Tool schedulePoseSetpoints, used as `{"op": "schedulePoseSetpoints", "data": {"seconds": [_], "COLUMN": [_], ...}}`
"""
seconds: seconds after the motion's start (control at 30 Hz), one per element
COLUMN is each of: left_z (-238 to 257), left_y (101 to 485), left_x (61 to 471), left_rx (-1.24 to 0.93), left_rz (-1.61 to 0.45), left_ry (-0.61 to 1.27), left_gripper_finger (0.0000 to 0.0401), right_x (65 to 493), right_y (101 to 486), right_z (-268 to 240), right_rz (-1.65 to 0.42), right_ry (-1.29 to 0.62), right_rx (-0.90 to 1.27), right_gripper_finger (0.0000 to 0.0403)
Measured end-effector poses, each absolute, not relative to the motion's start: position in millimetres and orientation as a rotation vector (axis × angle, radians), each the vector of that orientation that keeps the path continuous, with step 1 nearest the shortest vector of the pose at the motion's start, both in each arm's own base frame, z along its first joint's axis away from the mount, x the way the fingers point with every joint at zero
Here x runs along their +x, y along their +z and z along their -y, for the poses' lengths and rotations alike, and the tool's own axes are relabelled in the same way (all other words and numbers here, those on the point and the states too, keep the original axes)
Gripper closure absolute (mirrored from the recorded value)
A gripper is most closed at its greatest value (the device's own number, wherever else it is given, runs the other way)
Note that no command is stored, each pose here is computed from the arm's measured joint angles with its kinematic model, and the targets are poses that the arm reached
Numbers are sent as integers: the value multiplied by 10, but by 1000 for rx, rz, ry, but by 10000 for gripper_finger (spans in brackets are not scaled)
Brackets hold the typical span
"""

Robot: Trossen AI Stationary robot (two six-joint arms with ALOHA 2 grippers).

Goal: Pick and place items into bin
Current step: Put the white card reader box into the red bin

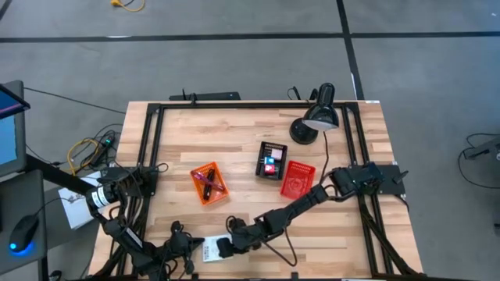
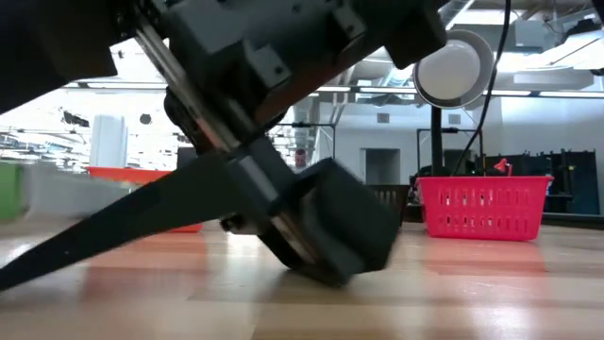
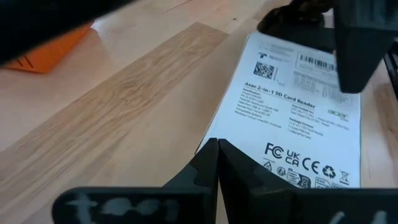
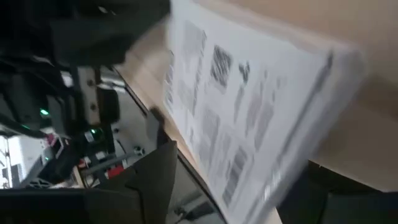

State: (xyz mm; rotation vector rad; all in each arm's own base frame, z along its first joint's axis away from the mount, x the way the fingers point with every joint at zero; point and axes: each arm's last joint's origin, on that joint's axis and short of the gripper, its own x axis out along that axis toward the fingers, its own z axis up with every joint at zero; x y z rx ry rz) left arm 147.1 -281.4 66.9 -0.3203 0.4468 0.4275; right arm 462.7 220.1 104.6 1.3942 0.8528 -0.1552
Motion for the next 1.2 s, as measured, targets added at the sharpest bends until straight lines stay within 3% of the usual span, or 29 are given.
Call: {"op": "schedulePoseSetpoints", "data": {"seconds": [0.27,0.53,0.67,0.8,0.97,1.2], "left_z": [2822,2867,2925,2984,3022,3061], "left_y": [667,716,920,1325,1855,2151], "left_x": [1467,1490,1515,1484,1435,1430], "left_rx": [-325,-302,-243,-179,-116,-34], "left_rz": [-424,-382,-369,-265,-236,-219], "left_ry": [423,412,405,394,360,325], "left_gripper_finger": [401,401,401,401,401,401], "right_x": [4662,4661,4679,4679,4583,3899], "right_y": [1058,1060,1092,1186,1631,2450], "right_z": [-2191,-2187,-2183,-2172,-2126,-1904], "right_rz": [-812,-817,-795,-770,-771,-838], "right_ry": [-77,-45,-1,36,48,-345], "right_rx": [1321,1256,1203,1124,1025,663], "right_gripper_finger": [198,306,362,365,360,360]}}
